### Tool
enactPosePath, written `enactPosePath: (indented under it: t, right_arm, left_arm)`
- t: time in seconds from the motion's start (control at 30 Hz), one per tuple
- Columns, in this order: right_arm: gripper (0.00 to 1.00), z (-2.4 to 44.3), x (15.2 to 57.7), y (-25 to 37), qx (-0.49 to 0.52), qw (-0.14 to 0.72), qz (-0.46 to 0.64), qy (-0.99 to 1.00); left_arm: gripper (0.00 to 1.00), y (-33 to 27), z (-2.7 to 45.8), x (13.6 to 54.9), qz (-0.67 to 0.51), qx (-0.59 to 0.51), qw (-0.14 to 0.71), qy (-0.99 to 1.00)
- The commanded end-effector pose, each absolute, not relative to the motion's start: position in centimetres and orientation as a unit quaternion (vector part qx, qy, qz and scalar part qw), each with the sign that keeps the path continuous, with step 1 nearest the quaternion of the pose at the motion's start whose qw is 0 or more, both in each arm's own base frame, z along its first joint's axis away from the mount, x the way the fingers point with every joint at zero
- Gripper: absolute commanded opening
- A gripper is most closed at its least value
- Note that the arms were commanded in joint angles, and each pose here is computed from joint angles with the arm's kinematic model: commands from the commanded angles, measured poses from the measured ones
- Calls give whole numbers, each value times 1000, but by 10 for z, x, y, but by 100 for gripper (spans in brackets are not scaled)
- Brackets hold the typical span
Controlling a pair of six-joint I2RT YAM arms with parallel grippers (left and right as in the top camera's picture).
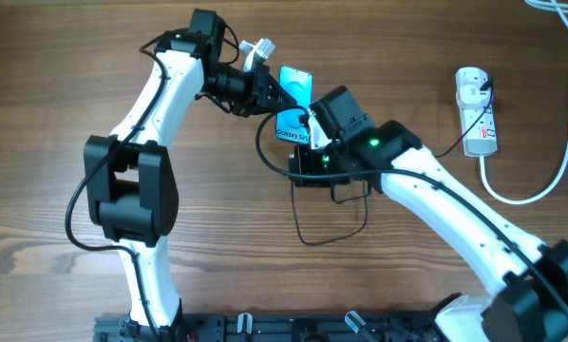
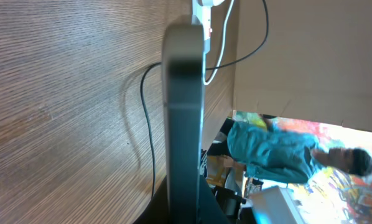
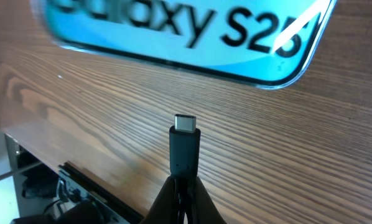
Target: Plug charger to phone and switch on socket
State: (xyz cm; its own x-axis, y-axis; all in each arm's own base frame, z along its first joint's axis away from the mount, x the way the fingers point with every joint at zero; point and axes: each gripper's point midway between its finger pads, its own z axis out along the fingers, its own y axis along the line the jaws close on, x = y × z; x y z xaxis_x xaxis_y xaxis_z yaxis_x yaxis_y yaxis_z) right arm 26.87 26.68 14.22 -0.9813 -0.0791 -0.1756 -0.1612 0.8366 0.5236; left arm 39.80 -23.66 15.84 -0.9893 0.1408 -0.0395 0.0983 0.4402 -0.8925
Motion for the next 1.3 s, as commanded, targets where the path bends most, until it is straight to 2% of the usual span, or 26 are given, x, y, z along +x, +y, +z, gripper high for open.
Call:
enactPosePath:
  t: [0.0, 0.07, 0.27, 0.4, 0.6, 0.77, 1.27]
  right_arm:
    - [4, 190, 273, 267, -65, 130, 304, 942]
    - [4, 194, 274, 253, -45, 148, 278, 948]
    - [4, 191, 265, 251, -46, 131, 273, 952]
    - [4, 186, 270, 249, -25, 157, 236, 959]
    - [4, 191, 278, 253, -26, 177, 243, 953]
    - [4, 172, 281, 259, -20, 154, 235, 960]
    - [5, 174, 289, 256, -21, 175, 225, 958]
  left_arm:
    - [4, -244, 190, 393, 569, -117, -9, -814]
    - [4, -248, 204, 390, 603, -142, -22, -785]
    - [4, -251, 216, 389, 631, -146, -23, -762]
    - [4, -251, 214, 391, 626, -146, -25, -765]
    - [4, -250, 208, 392, 612, -145, -27, -777]
    - [4, -254, 209, 387, 612, -146, -18, -777]
    - [4, -257, 210, 384, 611, -158, -23, -776]
